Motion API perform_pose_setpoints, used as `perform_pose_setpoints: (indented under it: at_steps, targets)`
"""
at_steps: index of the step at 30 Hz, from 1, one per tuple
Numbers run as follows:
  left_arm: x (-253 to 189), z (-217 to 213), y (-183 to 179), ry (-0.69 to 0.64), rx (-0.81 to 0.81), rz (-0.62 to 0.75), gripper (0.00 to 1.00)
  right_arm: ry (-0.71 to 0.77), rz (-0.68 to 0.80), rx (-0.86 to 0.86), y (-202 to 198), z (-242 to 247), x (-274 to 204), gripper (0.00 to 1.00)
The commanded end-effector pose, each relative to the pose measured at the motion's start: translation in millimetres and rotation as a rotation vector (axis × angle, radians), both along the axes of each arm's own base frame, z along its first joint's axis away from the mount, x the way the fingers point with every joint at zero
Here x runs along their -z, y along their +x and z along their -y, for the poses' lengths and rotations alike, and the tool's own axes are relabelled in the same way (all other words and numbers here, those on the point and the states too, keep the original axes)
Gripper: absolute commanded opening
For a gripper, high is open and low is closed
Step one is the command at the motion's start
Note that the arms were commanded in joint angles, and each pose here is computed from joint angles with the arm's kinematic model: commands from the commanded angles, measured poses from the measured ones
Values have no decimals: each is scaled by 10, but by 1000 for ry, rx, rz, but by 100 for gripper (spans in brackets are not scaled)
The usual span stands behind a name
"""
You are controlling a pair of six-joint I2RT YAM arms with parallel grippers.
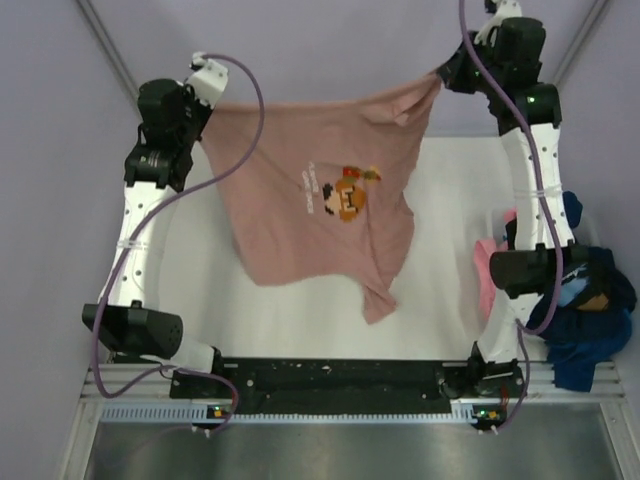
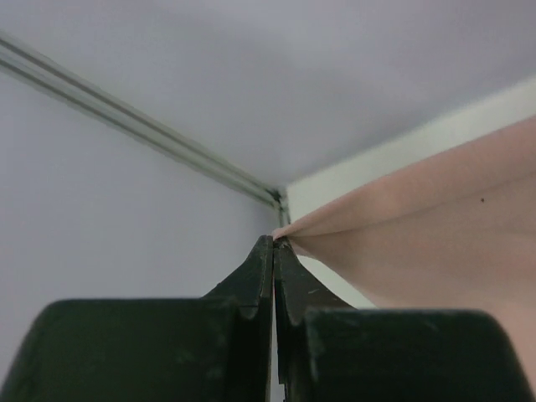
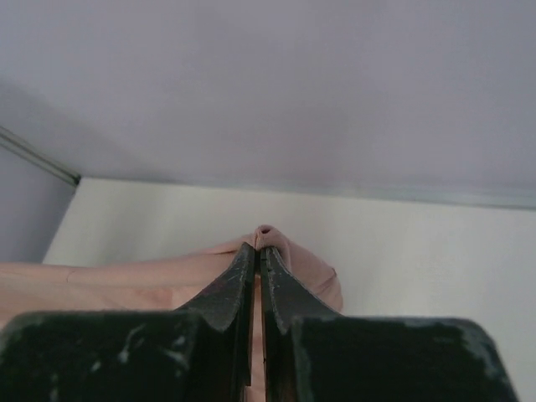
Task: Fold and stack the t-shirts
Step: Flatten out the tshirt
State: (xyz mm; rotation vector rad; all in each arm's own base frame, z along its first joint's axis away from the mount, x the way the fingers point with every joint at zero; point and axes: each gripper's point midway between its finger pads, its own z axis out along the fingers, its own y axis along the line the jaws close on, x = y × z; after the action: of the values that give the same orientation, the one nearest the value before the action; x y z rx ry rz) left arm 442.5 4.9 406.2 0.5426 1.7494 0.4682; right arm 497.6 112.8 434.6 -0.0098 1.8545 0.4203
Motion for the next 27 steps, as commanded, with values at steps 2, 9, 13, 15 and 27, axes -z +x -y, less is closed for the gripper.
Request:
perform_pose_setpoints:
  at_steps: [2,9,13,15,27]
  targets:
    - [-1729,-258,-98,2,-134,509,0,154,502,62,-552,507,-1856,0]
    - [-1726,-240,-239,84,-102,512,0,48,525,112,-956,805,-1810,0]
    - [-1102,-163,-332,131,-36,363,0,31,361,17,-1209,637,-1134,0]
    - [-611,-114,-428,148,10,244,0,39,304,26,-1428,611,-735,0]
    - [2842,-106,-1590,212,163,-526,0,173,-518,-193,-2683,-312,2675,0]
